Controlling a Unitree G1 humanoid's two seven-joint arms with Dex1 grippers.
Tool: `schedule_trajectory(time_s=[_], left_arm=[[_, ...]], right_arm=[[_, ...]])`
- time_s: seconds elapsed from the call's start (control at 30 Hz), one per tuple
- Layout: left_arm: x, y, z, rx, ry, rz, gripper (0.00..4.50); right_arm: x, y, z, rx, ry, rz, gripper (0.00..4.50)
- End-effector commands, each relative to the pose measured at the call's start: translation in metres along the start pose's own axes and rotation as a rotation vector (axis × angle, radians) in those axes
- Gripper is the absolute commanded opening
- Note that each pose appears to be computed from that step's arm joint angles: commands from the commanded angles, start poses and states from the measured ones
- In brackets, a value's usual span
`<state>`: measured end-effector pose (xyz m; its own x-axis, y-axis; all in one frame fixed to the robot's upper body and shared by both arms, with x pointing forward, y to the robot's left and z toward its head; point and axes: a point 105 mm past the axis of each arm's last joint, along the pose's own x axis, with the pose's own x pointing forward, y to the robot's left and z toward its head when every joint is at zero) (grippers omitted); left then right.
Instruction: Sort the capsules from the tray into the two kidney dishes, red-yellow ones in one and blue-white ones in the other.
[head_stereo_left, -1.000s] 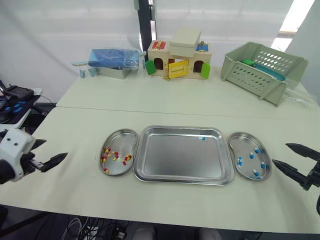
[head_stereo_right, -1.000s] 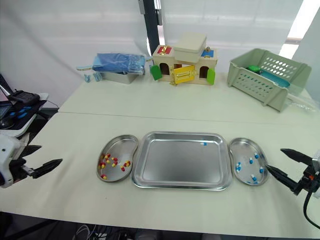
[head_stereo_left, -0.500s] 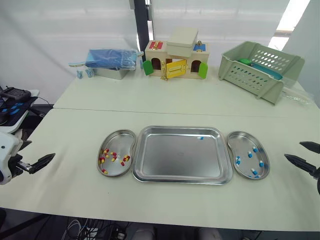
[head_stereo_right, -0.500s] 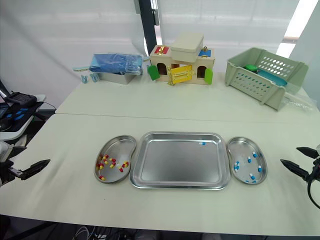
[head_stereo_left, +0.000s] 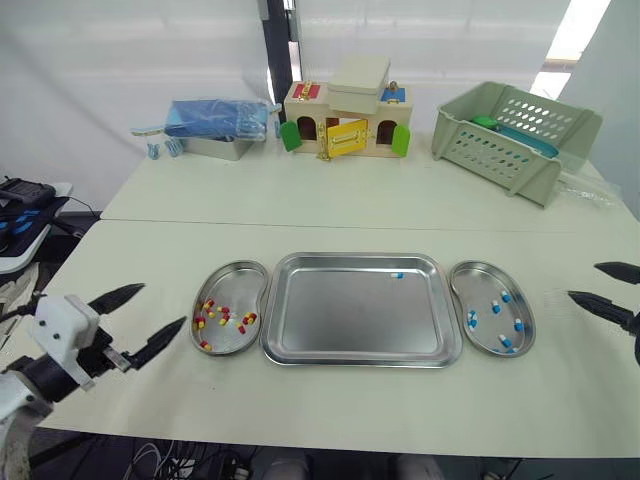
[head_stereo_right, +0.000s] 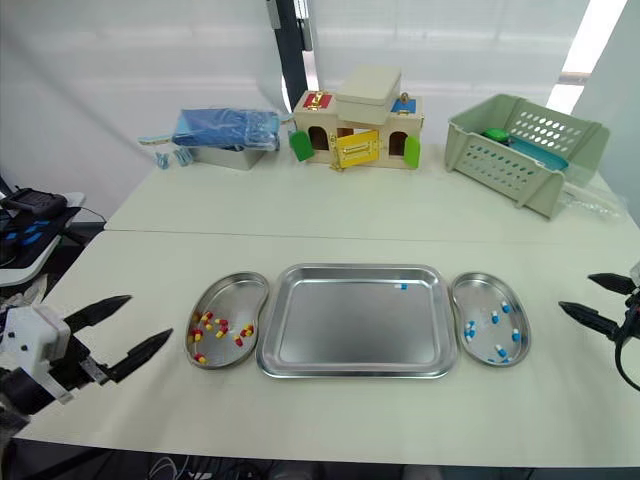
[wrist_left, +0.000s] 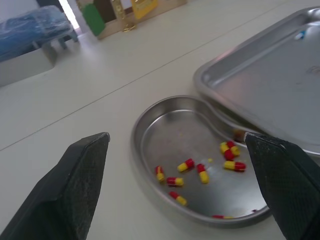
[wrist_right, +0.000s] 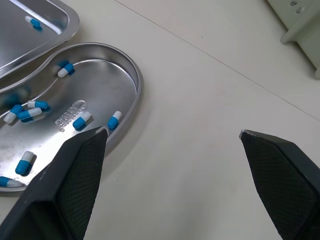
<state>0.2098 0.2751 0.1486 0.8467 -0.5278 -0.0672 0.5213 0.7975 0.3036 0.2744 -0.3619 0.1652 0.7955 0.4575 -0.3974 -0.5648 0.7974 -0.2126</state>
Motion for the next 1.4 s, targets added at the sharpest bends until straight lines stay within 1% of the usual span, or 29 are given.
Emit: schedule_trajectory(time_s=[0.03, 0.13, 0.23, 0.3, 0.37, 0.47, 0.53, 0.6, 0.73, 0.8, 0.9, 1.0, 1.13, 1.4], left_arm=[[0.003, -0.036, 0.014, 0.003, -0.157, -0.067, 4.49], [0.002, -0.066, 0.009, -0.043, -0.225, -0.068, 4.49], [-0.001, -0.101, 0.001, -0.102, -0.302, -0.1, 4.49], [0.0, -0.117, 0.0, -0.114, -0.35, -0.124, 4.49], [-0.001, -0.127, -0.001, -0.099, -0.382, -0.146, 4.49], [-0.004, -0.131, -0.009, -0.087, -0.402, -0.14, 4.49], [-0.005, -0.134, -0.015, -0.086, -0.408, -0.146, 4.49], [-0.005, -0.135, -0.018, -0.08, -0.424, -0.15, 4.49], [-0.003, -0.138, -0.019, -0.076, -0.441, -0.156, 4.49], [-0.003, -0.139, -0.02, -0.079, -0.446, -0.157, 4.49], [-0.002, -0.139, -0.02, -0.071, -0.454, -0.151, 4.49], [-0.002, -0.139, -0.019, -0.067, -0.456, -0.142, 4.5], [-0.003, -0.139, -0.018, -0.062, -0.453, -0.136, 4.5], [-0.005, -0.138, -0.017, -0.055, -0.437, -0.127, 4.5]], right_arm=[[0.001, 0.003, 0.014, 0.014, -0.008, 0.055, 4.5], [0.009, 0.01, 0.027, -0.002, -0.015, 0.113, 4.5], [0.023, 0.03, 0.047, -0.062, -0.036, 0.209, 4.5], [0.032, 0.044, 0.059, -0.116, -0.036, 0.263, 4.5], [0.04, 0.057, 0.07, -0.15, -0.048, 0.3, 4.5], [0.053, 0.08, 0.08, -0.158, -0.022, 0.376, 4.5], [0.068, 0.099, 0.082, -0.163, 0.007, 0.444, 4.5], [0.088, 0.115, 0.089, -0.181, -0.006, 0.49, 4.5], [0.12, 0.127, 0.099, -0.222, -0.02, 0.525, 4.5], [0.136, 0.134, 0.099, -0.268, -0.011, 0.555, 4.5], [0.157, 0.136, 0.098, -0.317, 0.012, 0.567, 4.5], [0.172, 0.138, 0.093, -0.359, 0.036, 0.578, 3.84], [0.187, 0.137, 0.091, -0.384, 0.047, 0.57, 2.47], [0.201, 0.133, 0.082, -0.392, 0.061, 0.544, 2.47]])
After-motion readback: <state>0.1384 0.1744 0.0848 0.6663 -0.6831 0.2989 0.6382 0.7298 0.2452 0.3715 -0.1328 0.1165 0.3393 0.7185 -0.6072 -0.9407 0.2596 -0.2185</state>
